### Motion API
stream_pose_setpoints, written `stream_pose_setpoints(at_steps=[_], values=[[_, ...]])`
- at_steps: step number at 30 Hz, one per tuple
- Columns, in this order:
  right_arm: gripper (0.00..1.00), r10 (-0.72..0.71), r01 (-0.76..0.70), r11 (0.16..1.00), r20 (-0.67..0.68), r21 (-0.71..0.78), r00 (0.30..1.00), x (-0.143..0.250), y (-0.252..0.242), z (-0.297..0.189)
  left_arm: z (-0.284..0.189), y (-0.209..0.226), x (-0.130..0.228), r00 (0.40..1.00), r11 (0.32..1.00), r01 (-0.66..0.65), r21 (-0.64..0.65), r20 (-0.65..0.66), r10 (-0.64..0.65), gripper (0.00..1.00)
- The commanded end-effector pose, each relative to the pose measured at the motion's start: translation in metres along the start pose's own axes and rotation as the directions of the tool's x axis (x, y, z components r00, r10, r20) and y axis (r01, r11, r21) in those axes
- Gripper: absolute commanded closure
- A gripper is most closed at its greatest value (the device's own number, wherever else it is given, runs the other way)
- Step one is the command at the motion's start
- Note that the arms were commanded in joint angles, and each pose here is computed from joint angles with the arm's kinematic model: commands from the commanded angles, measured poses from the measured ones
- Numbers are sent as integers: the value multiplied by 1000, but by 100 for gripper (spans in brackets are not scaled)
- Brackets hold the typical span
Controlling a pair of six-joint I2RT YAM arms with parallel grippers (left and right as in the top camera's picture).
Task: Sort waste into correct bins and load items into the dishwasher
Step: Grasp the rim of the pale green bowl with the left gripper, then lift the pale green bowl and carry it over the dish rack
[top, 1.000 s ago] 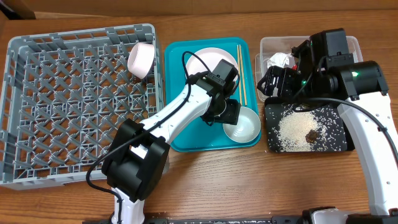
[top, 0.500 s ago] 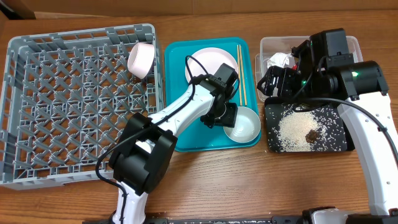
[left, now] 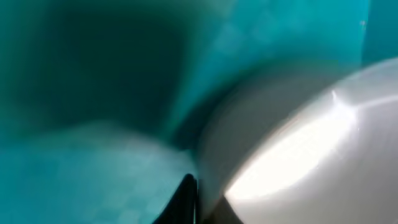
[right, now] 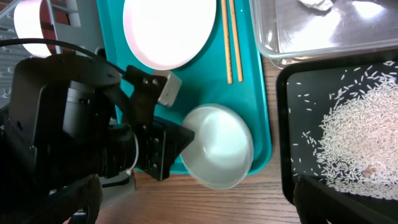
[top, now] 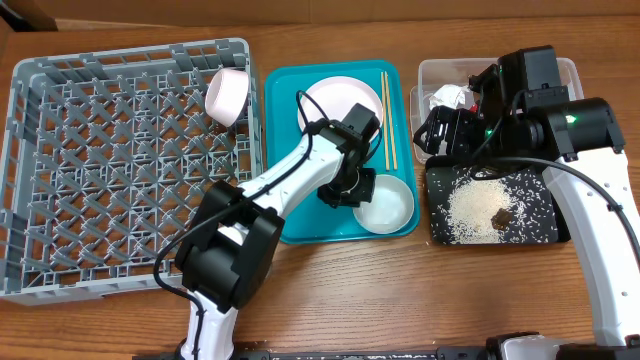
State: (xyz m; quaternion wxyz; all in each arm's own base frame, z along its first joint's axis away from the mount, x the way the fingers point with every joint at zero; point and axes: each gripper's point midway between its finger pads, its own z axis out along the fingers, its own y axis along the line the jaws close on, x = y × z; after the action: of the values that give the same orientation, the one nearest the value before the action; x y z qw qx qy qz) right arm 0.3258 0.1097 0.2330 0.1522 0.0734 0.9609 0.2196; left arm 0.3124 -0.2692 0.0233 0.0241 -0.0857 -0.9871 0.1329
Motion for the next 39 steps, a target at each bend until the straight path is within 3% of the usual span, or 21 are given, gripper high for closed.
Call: stream_pose_setpoints(at_steps=[1,9,14,20,29,35,39], values=[[0,-14,14,1000,21,-3,1000,-4,2,-5,-8,-1,-14,1000,1000,3,-1,26,-3,96],[0,-13,13,1000,20,-3,1000,-4,2,-5,-40,0,-24,999,999,-31,-40,38,33,96],[0,-13,13,1000,20,-3,1000,-4,2,-5,-96,22,-41,994,990,20,-138,113,-5,96],[0,-13,13,1000,20,-3,1000,-4,2,-5,-171,56,-45,966,986,123,-116,240,-93,96],[0,-13,13,1000,20,-3,1000,-4,2,-5,-279,160,12,863,900,401,-169,398,-310,96],[0,-13,13,1000,20,-3,1000,-4,2,-5,-329,196,50,773,852,503,-147,518,-367,96],[0,-13,13,1000,20,-3,1000,-4,2,-5,-361,232,80,712,744,604,-288,614,-341,96]])
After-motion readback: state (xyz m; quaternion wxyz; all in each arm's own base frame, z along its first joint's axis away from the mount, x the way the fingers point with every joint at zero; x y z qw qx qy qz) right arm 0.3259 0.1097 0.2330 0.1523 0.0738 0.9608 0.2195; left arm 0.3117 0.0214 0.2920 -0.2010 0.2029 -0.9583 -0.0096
